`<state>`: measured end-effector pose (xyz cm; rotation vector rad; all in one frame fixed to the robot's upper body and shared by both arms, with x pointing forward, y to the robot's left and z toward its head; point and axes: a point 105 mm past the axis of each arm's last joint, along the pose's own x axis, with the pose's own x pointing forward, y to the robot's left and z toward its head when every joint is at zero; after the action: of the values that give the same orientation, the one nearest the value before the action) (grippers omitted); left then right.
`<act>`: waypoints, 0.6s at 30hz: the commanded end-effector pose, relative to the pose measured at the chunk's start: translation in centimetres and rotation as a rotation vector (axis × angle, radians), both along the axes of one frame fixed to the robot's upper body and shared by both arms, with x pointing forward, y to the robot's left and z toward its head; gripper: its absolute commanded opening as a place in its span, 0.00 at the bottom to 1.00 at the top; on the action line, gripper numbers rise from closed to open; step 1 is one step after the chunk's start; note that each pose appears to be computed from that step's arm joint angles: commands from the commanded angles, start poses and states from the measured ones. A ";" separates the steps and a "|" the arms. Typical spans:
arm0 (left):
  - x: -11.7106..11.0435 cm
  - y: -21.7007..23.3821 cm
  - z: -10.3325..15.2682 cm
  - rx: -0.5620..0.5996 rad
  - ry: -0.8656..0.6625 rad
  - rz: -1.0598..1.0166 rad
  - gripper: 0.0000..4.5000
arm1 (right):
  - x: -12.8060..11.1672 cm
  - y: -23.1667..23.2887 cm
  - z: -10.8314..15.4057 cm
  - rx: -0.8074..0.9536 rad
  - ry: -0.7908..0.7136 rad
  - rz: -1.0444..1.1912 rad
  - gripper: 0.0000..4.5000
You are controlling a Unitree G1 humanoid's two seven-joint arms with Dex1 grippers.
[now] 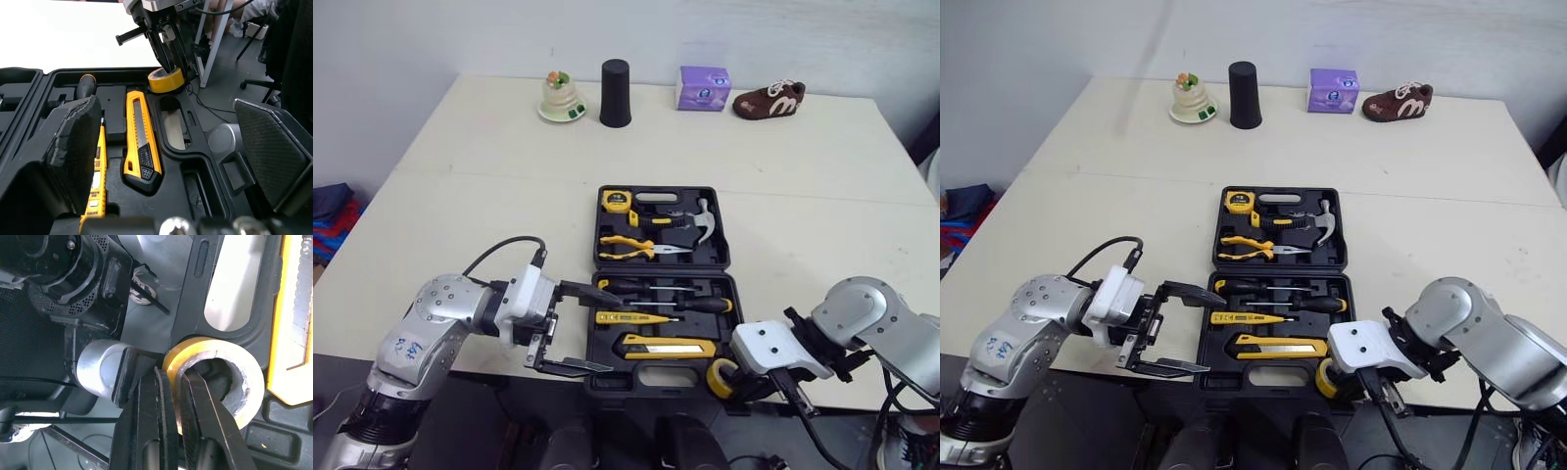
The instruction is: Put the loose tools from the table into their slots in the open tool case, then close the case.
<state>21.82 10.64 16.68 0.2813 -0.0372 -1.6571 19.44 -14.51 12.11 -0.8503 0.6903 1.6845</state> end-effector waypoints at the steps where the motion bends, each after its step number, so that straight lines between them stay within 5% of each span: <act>1: -0.5 -0.4 0.6 -0.009 -0.040 -0.014 1.00 | 0.0 -0.5 -1.2 -0.056 0.009 0.000 0.01; 18: 0.1 -0.3 0.6 -0.017 -0.066 0.022 1.00 | 0.1 -0.7 -1.3 -0.116 0.017 0.002 0.01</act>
<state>22.28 10.59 16.74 0.3016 -0.0616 -1.6186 20.41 -15.00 11.52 -0.9403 0.7457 1.6298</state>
